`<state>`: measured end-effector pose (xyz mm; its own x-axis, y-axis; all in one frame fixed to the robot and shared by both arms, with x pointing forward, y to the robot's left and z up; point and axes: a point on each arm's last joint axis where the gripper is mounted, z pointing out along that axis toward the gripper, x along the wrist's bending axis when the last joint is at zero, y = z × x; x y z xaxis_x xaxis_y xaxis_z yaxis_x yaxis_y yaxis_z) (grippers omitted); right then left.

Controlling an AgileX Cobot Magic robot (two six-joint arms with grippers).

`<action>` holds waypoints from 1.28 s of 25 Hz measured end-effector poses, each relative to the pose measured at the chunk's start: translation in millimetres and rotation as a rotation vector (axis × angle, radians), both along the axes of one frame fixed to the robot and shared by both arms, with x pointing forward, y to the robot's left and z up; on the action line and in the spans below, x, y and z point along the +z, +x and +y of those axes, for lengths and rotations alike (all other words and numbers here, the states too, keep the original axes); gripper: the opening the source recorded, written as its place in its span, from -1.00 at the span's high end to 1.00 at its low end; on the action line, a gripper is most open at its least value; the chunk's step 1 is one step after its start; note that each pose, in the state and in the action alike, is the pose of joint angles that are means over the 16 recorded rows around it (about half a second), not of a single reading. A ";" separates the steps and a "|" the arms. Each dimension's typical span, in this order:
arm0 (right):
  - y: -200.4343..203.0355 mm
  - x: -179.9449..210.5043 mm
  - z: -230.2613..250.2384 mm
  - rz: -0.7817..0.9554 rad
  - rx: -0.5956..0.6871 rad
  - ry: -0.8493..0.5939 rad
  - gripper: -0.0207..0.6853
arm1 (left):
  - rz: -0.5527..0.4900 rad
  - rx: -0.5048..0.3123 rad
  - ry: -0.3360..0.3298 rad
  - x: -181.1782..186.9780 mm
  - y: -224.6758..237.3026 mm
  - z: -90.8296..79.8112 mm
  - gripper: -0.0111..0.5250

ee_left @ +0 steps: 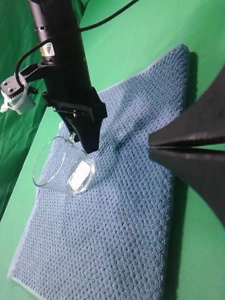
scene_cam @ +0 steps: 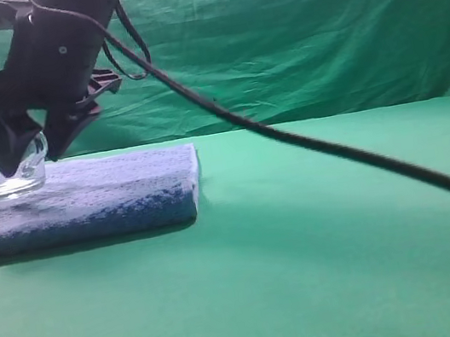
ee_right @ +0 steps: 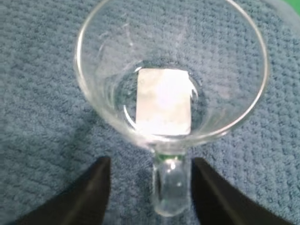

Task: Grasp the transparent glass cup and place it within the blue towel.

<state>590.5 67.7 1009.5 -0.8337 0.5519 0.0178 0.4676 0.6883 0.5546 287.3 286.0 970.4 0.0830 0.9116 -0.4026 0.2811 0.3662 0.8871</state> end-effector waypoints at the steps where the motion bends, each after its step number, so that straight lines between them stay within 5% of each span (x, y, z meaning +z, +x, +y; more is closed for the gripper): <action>1: -0.8 9.6 -6.3 0.011 -0.020 -0.007 -0.05 | 0.000 0.000 0.000 0.0 0.0 0.0 0.96; 12: -27.8 110.6 -87.6 -0.025 -0.224 -0.039 0.90 | 0.000 0.000 0.000 0.0 0.0 0.0 0.96; 32: -161.6 95.2 -207.6 -0.215 -0.267 0.156 0.94 | 0.000 0.000 0.000 0.0 0.0 0.0 0.96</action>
<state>428.9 -139.9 1104.7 -0.6544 0.7550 -0.0405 0.4810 0.4570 0.7482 287.3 286.0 970.4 0.0830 0.9116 -0.4026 0.2811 0.3662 0.8871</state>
